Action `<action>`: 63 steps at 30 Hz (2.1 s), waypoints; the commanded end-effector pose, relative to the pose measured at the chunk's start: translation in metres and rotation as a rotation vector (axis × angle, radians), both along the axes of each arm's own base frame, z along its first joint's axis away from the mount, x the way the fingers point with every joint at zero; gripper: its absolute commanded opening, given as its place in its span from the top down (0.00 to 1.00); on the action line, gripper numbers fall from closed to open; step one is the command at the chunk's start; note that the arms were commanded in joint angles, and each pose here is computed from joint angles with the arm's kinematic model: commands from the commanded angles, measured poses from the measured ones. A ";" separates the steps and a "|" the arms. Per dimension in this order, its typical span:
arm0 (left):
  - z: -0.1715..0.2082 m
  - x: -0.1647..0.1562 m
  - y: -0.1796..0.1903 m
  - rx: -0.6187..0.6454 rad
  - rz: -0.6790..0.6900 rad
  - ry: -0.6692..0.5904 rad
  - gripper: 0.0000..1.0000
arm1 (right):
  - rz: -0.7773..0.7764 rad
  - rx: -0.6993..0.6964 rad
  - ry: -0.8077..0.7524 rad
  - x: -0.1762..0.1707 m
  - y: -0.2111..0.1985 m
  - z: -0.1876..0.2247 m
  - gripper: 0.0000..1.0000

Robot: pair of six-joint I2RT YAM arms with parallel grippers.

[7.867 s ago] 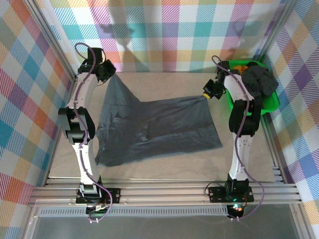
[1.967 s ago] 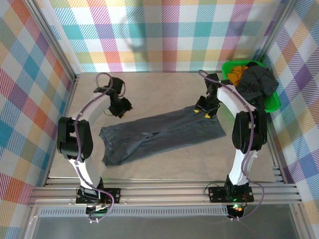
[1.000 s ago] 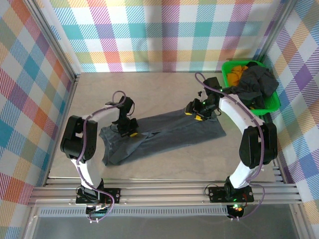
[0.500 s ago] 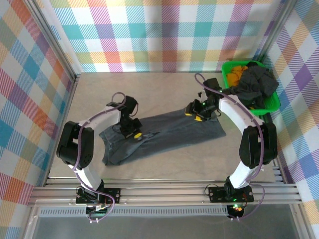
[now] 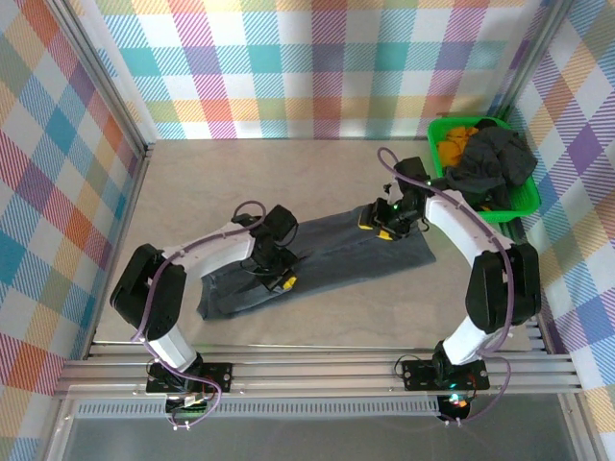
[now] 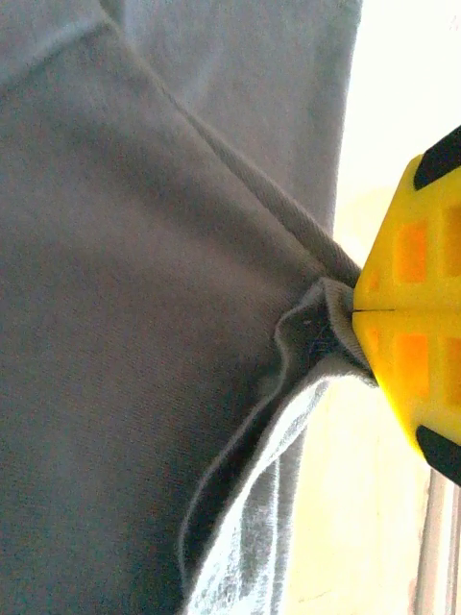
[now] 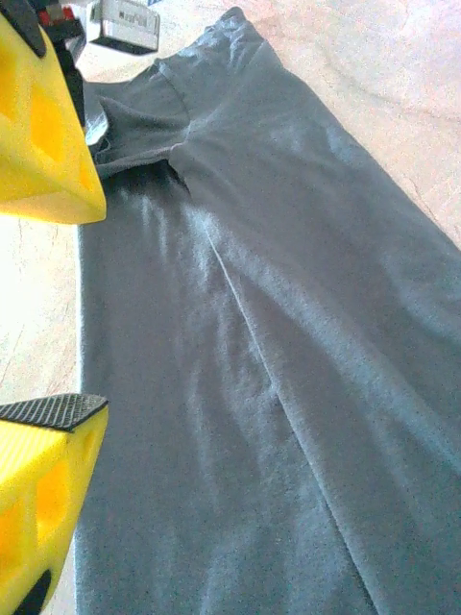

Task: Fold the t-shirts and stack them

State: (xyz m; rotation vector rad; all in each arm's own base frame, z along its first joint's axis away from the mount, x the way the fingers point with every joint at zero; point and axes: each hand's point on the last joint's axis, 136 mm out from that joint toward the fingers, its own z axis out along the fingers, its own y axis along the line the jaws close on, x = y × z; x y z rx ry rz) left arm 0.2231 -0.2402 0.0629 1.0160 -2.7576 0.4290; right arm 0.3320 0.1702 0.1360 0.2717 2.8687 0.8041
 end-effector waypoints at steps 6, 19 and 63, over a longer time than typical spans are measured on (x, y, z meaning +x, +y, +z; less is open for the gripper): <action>-0.004 -0.013 -0.036 -0.062 0.107 0.004 0.84 | 0.030 0.018 -0.010 -0.014 -0.003 0.000 0.49; 0.031 0.017 0.084 0.197 0.034 -0.148 0.62 | 0.061 0.076 -0.013 -0.014 0.009 0.011 0.50; -0.066 0.369 0.021 0.014 0.037 -0.465 0.76 | -0.143 -0.289 0.588 -0.118 0.016 -0.119 0.64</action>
